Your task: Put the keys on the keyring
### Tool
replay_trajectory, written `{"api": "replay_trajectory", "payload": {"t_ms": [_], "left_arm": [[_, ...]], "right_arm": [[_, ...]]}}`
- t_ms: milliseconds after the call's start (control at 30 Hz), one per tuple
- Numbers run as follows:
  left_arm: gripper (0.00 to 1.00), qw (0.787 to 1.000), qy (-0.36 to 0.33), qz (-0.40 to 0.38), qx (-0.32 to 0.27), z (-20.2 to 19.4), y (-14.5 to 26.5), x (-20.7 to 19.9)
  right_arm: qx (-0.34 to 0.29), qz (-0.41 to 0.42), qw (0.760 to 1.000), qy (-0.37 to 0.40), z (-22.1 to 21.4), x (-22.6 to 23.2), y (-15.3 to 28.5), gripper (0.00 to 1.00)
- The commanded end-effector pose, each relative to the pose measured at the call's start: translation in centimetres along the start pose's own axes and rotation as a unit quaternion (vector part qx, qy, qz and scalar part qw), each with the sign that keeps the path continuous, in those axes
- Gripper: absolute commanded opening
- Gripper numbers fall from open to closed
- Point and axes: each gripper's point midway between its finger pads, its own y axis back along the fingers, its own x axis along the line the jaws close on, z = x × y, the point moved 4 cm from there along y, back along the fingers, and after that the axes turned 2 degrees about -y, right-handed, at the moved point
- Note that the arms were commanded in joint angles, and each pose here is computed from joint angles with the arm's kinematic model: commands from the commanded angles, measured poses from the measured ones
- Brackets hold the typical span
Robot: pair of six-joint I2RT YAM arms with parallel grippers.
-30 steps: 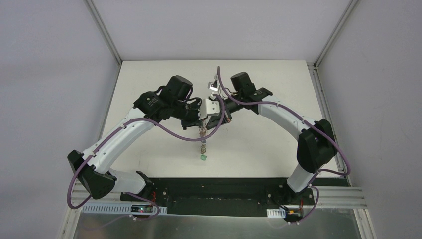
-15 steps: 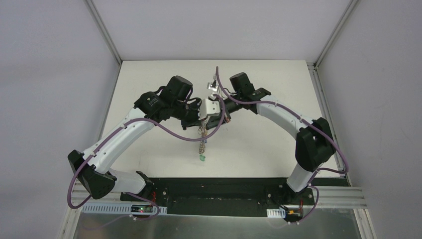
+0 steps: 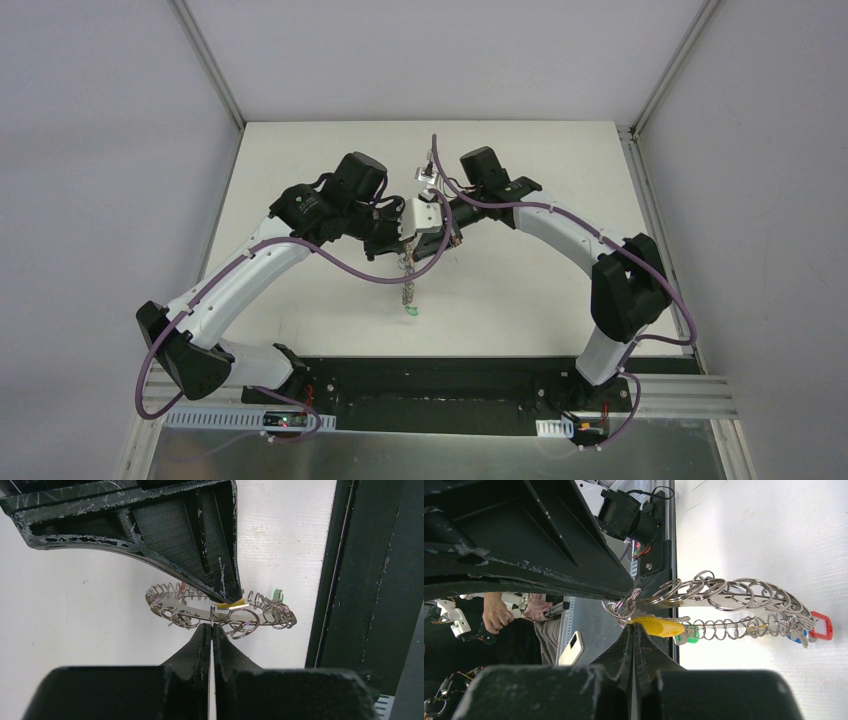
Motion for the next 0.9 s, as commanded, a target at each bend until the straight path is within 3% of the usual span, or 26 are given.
{"api": "replay_trajectory", "payload": {"t_ms": [0, 867], "left_arm": [[0.00, 1.000, -0.012, -0.009, -0.027, 1.1, 0.5, -0.8], [0.00, 0.997, 0.016, -0.036, -0.067, 1.6, 1.0, -1.1]], "right_arm": [[-0.013, 0.015, 0.999, 0.041, 1.6, 0.9, 0.4, 0.00], [-0.014, 0.014, 0.997, 0.075, 1.3, 2.1, 1.2, 0.00]]}}
